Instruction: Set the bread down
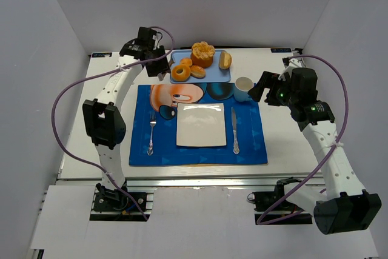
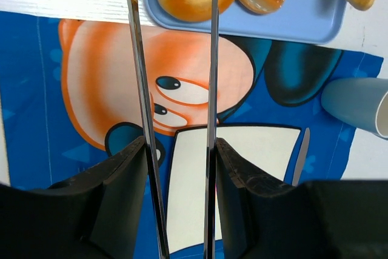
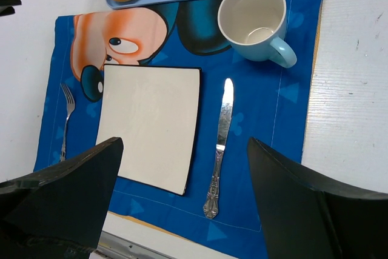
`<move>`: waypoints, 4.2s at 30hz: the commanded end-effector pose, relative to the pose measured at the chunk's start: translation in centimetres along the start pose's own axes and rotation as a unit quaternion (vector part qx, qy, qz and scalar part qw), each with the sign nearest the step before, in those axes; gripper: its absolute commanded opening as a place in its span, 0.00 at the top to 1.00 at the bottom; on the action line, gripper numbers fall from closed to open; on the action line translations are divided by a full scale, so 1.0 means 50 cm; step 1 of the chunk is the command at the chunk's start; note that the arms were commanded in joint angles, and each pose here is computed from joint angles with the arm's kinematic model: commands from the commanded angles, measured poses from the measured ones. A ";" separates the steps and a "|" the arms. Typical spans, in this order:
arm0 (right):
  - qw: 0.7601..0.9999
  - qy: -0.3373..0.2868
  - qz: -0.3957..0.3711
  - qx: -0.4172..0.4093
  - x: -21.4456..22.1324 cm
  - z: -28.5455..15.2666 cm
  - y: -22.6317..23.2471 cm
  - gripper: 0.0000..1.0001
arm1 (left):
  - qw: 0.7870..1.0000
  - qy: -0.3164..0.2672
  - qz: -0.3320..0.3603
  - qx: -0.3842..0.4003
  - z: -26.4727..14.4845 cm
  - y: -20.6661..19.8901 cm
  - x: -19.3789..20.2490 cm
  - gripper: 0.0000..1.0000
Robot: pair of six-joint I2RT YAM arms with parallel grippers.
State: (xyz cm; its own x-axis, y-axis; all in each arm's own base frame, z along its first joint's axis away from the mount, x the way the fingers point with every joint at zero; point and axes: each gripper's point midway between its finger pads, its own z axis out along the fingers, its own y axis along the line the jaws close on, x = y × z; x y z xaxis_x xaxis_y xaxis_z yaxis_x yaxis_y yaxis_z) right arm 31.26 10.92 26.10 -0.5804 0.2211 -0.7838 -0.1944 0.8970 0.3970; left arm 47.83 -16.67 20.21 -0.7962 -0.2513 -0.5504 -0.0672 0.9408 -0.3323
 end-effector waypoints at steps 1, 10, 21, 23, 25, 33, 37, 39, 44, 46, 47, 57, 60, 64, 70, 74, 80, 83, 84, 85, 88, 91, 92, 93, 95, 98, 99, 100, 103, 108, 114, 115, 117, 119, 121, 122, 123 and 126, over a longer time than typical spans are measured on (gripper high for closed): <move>0.999 -0.037 -0.018 -0.020 -0.052 -0.007 0.025 0.11 | 0.999 -0.007 0.009 0.030 -0.037 -0.032 0.004 0.45; 0.999 -0.034 -0.017 -0.024 -0.053 -0.002 0.027 0.11 | 1.000 0.015 0.016 0.018 0.001 -0.030 0.043 0.45; 0.999 -0.029 -0.021 -0.021 -0.045 0.000 0.022 0.11 | 0.999 0.044 0.024 -0.001 0.055 -0.022 0.082 0.45; 0.999 -0.027 -0.021 -0.020 -0.043 0.002 0.021 0.11 | 0.998 0.051 0.024 -0.015 0.065 -0.010 0.092 0.45; 0.999 -0.026 -0.023 -0.020 -0.041 0.001 0.021 0.11 | 0.998 0.054 0.025 -0.018 0.070 -0.007 0.096 0.45; 0.999 -0.025 -0.024 -0.017 -0.038 0.002 0.018 0.11 | 0.998 0.058 0.019 -0.009 0.091 -0.012 0.103 0.52; 0.999 -0.026 -0.027 -0.016 -0.040 0.002 0.019 0.11 | 0.998 0.059 0.017 0.000 0.087 -0.022 0.097 0.66; 0.999 -0.026 -0.025 -0.015 -0.039 0.002 0.017 0.11 | 0.998 0.055 0.018 0.003 0.080 -0.026 0.091 0.68; 0.999 -0.026 -0.027 -0.015 -0.039 0.001 0.018 0.11 | 0.999 0.044 0.022 0.012 0.051 -0.039 0.072 0.83; 0.999 -0.027 -0.028 -0.016 -0.038 0.001 0.019 0.11 | 0.999 0.038 0.022 0.015 0.038 -0.043 0.065 0.87; 0.999 -0.027 -0.027 -0.016 -0.039 0.001 0.019 0.11 | 0.999 0.036 0.023 0.016 0.031 -0.045 0.061 0.90; 0.999 -0.031 -0.031 -0.022 -0.046 -0.007 0.028 0.11 | 0.999 -0.011 0.032 0.027 -0.056 -0.067 0.006 0.92; 0.999 -0.032 -0.031 -0.024 -0.047 -0.011 0.031 0.11 | 0.999 -0.019 0.035 0.024 -0.089 -0.065 0.002 0.92; 0.999 -0.031 -0.028 -0.028 -0.044 -0.013 0.035 0.11 | 0.999 -0.023 0.041 0.013 -0.124 -0.048 0.013 0.92; 0.999 -0.033 -0.025 -0.034 -0.044 -0.023 0.043 0.11 | 0.998 -0.020 0.045 0.035 -0.196 -0.049 0.057 0.92; 0.998 -0.043 -0.025 -0.036 -0.057 -0.034 0.050 0.11 | 0.996 0.010 0.065 0.064 -0.229 -0.089 0.140 0.92; 0.998 -0.051 -0.026 -0.039 -0.066 -0.053 0.058 0.11 | 0.990 0.042 0.103 0.084 -0.253 -0.164 0.269 0.92; 0.998 -0.054 -0.026 -0.037 -0.066 -0.063 0.059 0.11 | 0.990 0.048 0.104 0.085 -0.245 -0.178 0.325 0.92; 0.997 -0.055 -0.028 -0.036 -0.066 -0.066 0.058 0.11 | 0.990 0.061 0.105 0.077 -0.229 -0.167 0.356 0.92; 0.997 -0.057 -0.028 -0.036 -0.066 -0.069 0.059 0.11 | 0.990 0.062 0.103 0.076 -0.225 -0.166 0.367 0.92; 0.997 -0.058 -0.028 -0.036 -0.063 -0.075 0.059 0.11 | 0.989 0.066 0.093 0.089 -0.211 -0.183 0.406 0.92; 0.997 -0.058 -0.027 -0.036 -0.061 -0.078 0.059 0.11 | 0.988 0.078 0.104 0.086 -0.195 -0.193 0.437 0.91; 0.997 -0.056 -0.026 -0.036 -0.059 -0.077 0.059 0.11 | 0.987 0.084 0.114 0.080 -0.195 -0.195 0.449 0.87; 0.997 -0.056 -0.027 -0.035 -0.059 -0.078 0.058 0.11 | 0.987 0.085 0.117 0.073 -0.192 -0.194 0.451 0.84; 0.997 -0.056 -0.026 -0.035 -0.059 -0.080 0.058 0.11 | 0.987 0.083 0.127 0.060 -0.193 -0.195 0.451 0.75; 0.997 -0.057 -0.027 -0.037 -0.058 -0.084 0.060 0.11 | 0.987 0.075 0.126 0.057 -0.205 -0.200 0.442 0.67; 0.997 -0.057 -0.027 -0.036 -0.056 -0.085 0.060 0.11 | 0.988 0.073 0.125 0.055 -0.209 -0.199 0.439 0.65; 0.997 -0.058 -0.027 -0.036 -0.057 -0.086 0.059 0.11 | 0.988 0.071 0.124 0.056 -0.215 -0.199 0.436 0.63; 0.997 -0.058 -0.027 -0.037 -0.055 -0.086 0.060 0.11 | 0.990 0.057 0.116 0.055 -0.232 -0.200 0.421 0.57; 0.997 -0.059 -0.025 -0.040 -0.056 -0.085 0.062 0.11 | 0.991 0.056 0.113 0.049 -0.243 -0.191 0.419 0.53; 0.997 -0.059 -0.024 -0.043 -0.059 -0.080 0.064 0.11 | 0.993 0.043 0.105 0.039 -0.259 -0.179 0.408 0.53; 0.997 -0.060 -0.025 -0.043 -0.060 -0.080 0.065 0.11 | 0.994 0.039 0.101 0.030 -0.266 -0.171 0.402 0.55; 0.997 -0.058 -0.024 -0.043 -0.058 -0.077 0.063 0.11 | 0.996 0.002 0.090 0.012 -0.295 -0.156 0.366 0.58; 0.997 -0.055 -0.022 -0.044 -0.056 -0.073 0.063 0.11 | 0.997 -0.021 0.077 -0.003 -0.315 -0.145 0.344 0.58; 0.997 -0.052 -0.018 -0.051 -0.054 -0.068 0.066 0.11 | 0.996 -0.054 0.066 -0.035 -0.338 -0.116 0.315 0.58; 0.997 -0.050 -0.016 -0.053 -0.053 -0.064 0.068 0.10 | 0.995 -0.064 0.065 -0.049 -0.342 -0.103 0.309 0.58; 0.997 -0.046 -0.014 -0.058 -0.051 -0.059 0.070 0.10 | 0.993 -0.074 0.061 -0.064 -0.345 -0.089 0.301 0.58; 0.997 -0.041 -0.009 -0.069 -0.053 -0.045 0.077 0.11 | 0.984 -0.107 0.038 -0.140 -0.349 -0.007 0.270 0.58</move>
State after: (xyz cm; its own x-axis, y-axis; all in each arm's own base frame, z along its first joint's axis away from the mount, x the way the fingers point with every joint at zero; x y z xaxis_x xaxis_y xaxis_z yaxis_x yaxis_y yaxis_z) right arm 29.51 11.86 29.36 -0.5355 0.2268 -0.8135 -0.2658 0.8690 0.4172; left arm 25.81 -21.55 24.94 -0.7433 -0.1360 -0.6550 -0.0375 0.9860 -0.1622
